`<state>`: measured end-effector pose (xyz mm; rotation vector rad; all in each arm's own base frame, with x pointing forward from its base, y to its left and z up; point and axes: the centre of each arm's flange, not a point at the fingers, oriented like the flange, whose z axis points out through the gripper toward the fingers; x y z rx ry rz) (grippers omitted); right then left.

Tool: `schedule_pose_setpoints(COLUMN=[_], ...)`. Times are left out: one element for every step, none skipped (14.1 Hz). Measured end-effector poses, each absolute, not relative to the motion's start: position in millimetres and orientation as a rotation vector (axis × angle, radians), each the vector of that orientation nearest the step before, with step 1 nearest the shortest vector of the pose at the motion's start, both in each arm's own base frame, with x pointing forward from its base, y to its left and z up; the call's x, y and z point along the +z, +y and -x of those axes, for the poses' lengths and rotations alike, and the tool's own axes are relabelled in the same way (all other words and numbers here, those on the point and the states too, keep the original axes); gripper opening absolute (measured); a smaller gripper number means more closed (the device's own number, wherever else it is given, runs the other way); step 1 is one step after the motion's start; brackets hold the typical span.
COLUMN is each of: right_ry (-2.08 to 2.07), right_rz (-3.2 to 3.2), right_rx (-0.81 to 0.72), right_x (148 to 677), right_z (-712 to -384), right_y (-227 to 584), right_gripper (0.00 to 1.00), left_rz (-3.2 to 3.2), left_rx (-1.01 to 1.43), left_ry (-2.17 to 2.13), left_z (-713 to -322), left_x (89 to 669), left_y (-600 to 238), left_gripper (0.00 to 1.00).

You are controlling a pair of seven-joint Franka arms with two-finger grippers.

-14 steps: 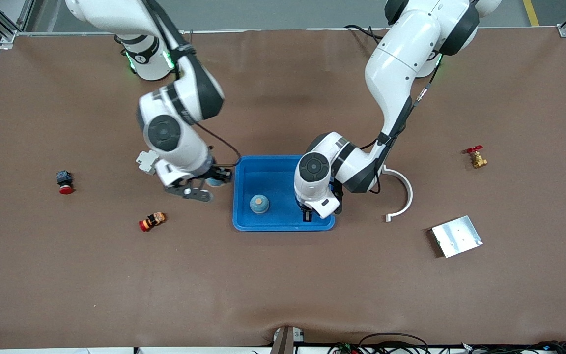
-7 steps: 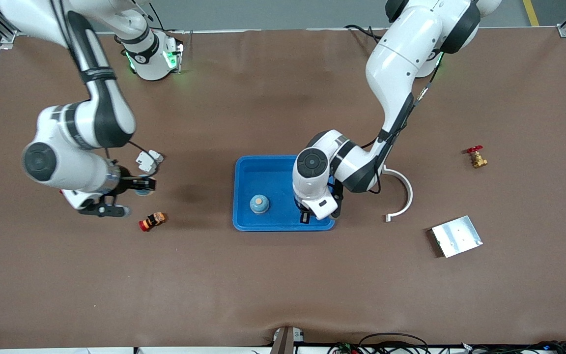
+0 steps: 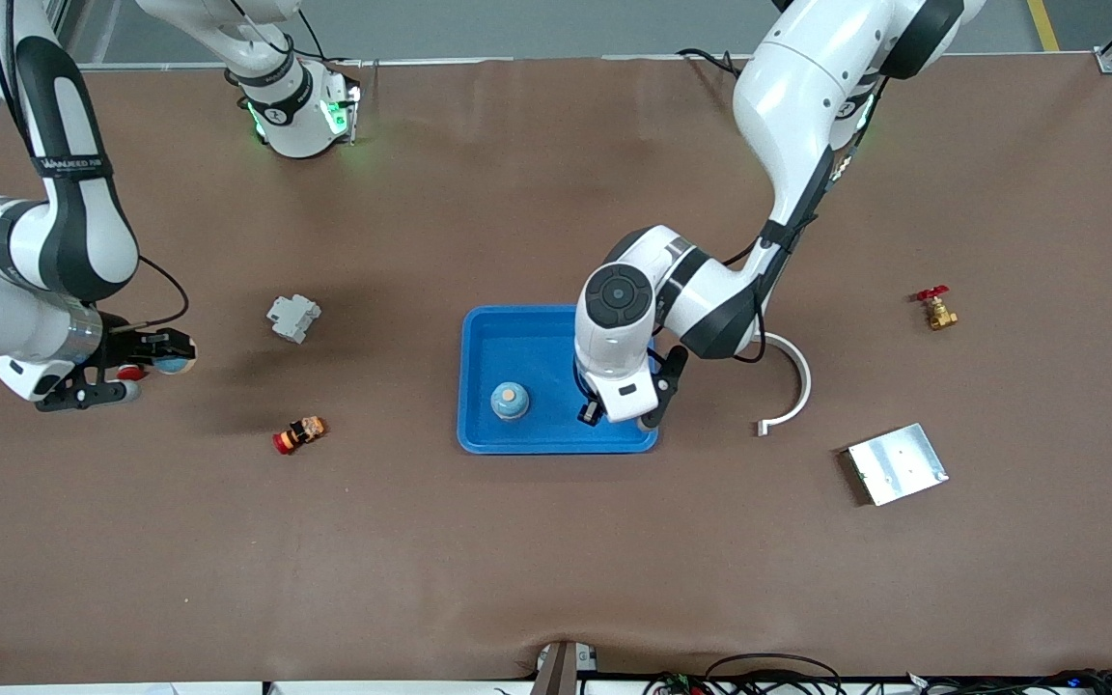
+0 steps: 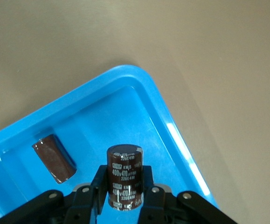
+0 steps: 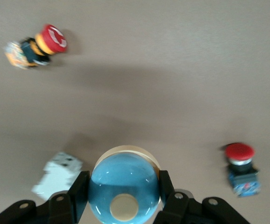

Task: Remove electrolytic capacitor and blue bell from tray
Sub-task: 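Carry the bell with the right gripper while the left gripper lifts the capacitor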

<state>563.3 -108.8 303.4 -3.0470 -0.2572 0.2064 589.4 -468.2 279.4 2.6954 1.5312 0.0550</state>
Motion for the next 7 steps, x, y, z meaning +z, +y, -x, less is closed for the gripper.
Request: schedule_pose_setpoints(right_ry=[-0.274, -0.283, -0.294, -0.312, -0.328, -0.338, -0.342], right_rz=[3.051, 3.057, 3.07, 3.087, 3.102, 3.114, 3.121], right_rx=[0.191, 0.183, 0.183, 0.187, 0.188, 0.192, 0.202], right_x=[291.2, 279.9, 271.0, 263.3, 256.4, 250.1, 245.3], right_z=[-554.5, -546.3, -539.6, -533.1, -527.0, -520.5, -514.8], right_y=[-118.7, -124.3, -127.3, -130.5, -133.9, -138.1, -142.5], right_gripper=[0.64, 0.64, 0.64, 0.64, 0.64, 0.64, 0.64], left_rz=[-2.739, -2.777, -2.802, -2.821, -2.845, -2.888, -2.942], left_rx=[0.05, 0.046, 0.045, 0.047, 0.052, 0.059, 0.069], left_ry=[1.475, 1.424, 1.382, 1.341, 1.283, 1.182, 1.04], left_z=[-587.4, -586.1, -586.0, -586.5, -587.8, -589.7, -592.7], left_x=[283.0, 286.9, 290.8, 294.6, 298.8, 304.2, 310.2], left_y=[-468.5, -467.9, -467.0, -466.1, -464.6, -462.0, -457.9], left_gripper=[0.34, 0.34, 0.34, 0.34, 0.34, 0.34, 0.34])
